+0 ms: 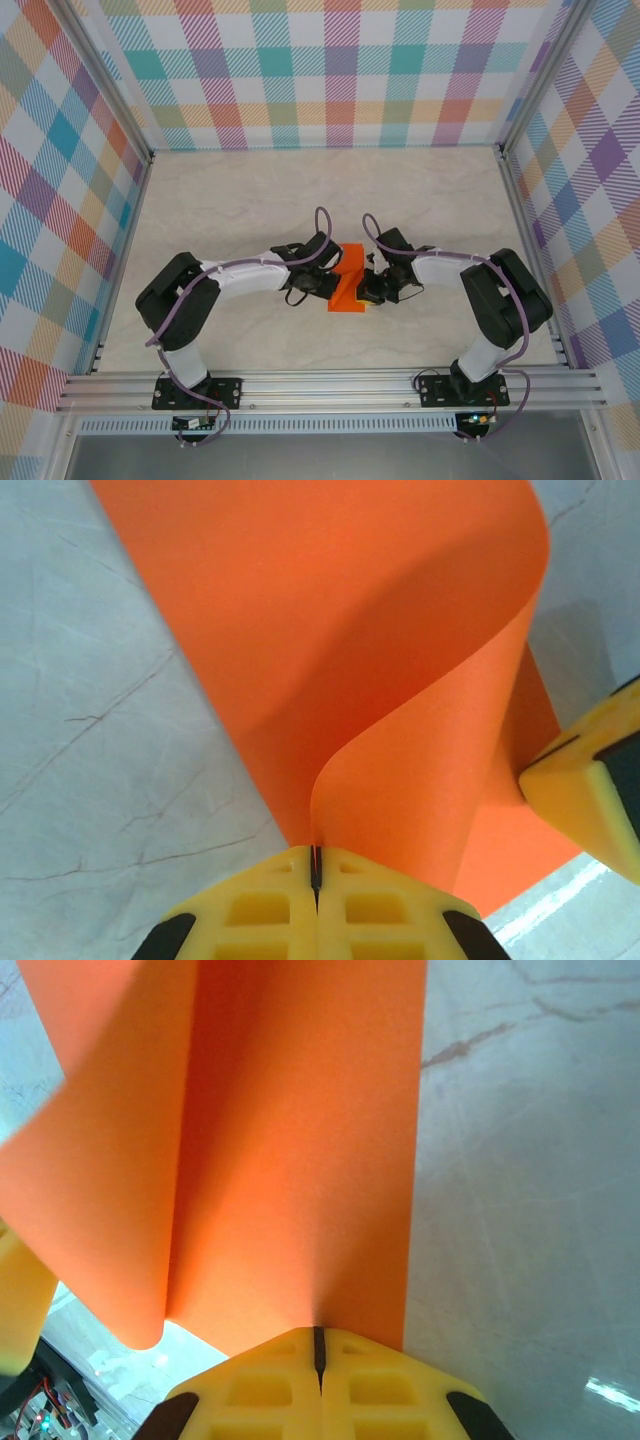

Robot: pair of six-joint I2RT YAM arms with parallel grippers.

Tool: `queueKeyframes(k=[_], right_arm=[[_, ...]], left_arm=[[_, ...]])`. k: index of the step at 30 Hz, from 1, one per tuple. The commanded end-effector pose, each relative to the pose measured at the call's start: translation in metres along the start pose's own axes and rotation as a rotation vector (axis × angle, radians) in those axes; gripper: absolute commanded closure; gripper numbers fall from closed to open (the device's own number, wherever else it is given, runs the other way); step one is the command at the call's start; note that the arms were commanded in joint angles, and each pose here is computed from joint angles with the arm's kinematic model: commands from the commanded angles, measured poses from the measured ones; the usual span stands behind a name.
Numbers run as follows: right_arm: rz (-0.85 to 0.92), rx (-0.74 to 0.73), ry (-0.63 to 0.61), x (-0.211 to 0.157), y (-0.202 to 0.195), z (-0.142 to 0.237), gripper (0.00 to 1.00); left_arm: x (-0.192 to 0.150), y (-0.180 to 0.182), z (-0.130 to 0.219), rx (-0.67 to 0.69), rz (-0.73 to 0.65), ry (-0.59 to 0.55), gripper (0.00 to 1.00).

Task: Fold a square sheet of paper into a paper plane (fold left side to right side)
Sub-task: Fold the triangle a second time at the center of the table.

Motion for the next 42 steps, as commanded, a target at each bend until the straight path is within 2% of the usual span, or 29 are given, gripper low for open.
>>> queueKeyframes(k=[1,42], right_arm=[[-0.03,-0.13,0.064,-0.017,-0.027,-0.012,0.96],[-0.012,-0.154,0.085,-0.015,-0.025,-0.014,0.95]], left_arm=[[0.007,0.004,-0.001,0.02,-0.013,0.004,1.0],[0.008,0.012,-0.02,0.073,-0.015,0.034,1.0]])
Point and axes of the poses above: each hand's point on the last joint's axis, 136 mm out from that joint toward the fingers, its own z axis back along the fingers, its own y axis along the line the jaws close on, x = y × z, the point moved 3 cm from there along z, back along the fingers, and after that the axes turned 5 degrees about z, right-handed, at the moved point
